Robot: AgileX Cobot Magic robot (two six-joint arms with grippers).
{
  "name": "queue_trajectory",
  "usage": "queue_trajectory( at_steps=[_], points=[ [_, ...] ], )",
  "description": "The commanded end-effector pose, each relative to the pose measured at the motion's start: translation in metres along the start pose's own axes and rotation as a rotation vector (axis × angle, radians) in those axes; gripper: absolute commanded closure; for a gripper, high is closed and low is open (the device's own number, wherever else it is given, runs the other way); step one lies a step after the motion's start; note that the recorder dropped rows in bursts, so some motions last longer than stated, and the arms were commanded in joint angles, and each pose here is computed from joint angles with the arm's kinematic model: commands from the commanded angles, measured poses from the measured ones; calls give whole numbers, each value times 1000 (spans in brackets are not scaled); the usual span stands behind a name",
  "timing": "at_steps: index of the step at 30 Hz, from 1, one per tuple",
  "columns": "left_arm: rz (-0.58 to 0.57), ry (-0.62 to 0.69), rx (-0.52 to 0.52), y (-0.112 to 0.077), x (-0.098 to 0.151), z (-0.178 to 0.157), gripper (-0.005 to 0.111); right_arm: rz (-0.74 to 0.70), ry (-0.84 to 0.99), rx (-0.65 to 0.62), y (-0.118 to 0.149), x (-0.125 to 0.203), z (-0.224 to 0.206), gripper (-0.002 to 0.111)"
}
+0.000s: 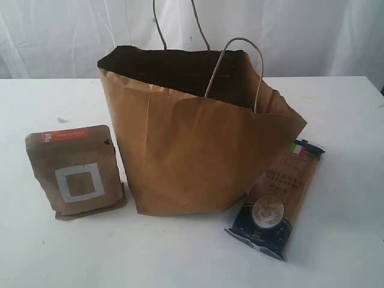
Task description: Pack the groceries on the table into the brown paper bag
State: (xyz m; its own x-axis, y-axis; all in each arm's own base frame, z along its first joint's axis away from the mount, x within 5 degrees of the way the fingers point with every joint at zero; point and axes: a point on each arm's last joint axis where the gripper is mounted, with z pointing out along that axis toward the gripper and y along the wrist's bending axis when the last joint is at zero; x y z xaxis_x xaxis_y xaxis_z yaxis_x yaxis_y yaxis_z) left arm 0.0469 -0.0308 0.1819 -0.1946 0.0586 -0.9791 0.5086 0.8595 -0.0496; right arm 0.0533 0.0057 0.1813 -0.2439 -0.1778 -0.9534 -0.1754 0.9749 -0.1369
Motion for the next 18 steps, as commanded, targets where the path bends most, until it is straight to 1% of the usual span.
queue_trajectory(
  at_steps=[1, 3, 7, 8, 10, 11, 12, 13, 14, 15, 16, 17, 18],
  points=[
    [-12, -16, -6, 1, 0, 0, 106, -9, -20, 5, 0, -1, 0, 108],
    [-79, -41, -5, 1, -2, 0, 106, -9, -20, 5, 0, -1, 0, 108],
    [-412, -140, 16, 1, -11, -1, 106, -9, -20, 5, 0, -1, 0, 108],
    [-549, -202, 25, 3, -17, -2, 106, -9, -20, 5, 0, -1, 0, 108],
    [-624, -278, 32, 5, -23, -3, 106, -9, -20, 5, 0, -1, 0, 108],
    [-665, -288, 38, 5, -24, -4, 106, -9, -20, 5, 0, -1, 0, 108],
    [-723, -304, 72, 3, -36, -8, 106, -9, -20, 5, 0, -1, 0, 108],
    [-683, -302, 84, 1, -45, -12, 106, -9, -20, 5, 0, -1, 0, 108],
    [-611, -255, 90, -2, -69, -26, 106, -9, -20, 5, 0, -1, 0, 108],
    [-586, -205, 80, -3, -78, -33, 106, -9, -20, 5, 0, -1, 0, 108],
    [-500, -49, 43, -5, -95, -53, 106, -9, -20, 5, 0, -1, 0, 108],
    [-404, 76, 40, -7, -111, -67, 106, -9, -20, 5, 0, -1, 0, 108],
    [-321, 136, 52, -9, -122, -74, 106, -9, -20, 5, 0, -1, 0, 108]
  ],
)
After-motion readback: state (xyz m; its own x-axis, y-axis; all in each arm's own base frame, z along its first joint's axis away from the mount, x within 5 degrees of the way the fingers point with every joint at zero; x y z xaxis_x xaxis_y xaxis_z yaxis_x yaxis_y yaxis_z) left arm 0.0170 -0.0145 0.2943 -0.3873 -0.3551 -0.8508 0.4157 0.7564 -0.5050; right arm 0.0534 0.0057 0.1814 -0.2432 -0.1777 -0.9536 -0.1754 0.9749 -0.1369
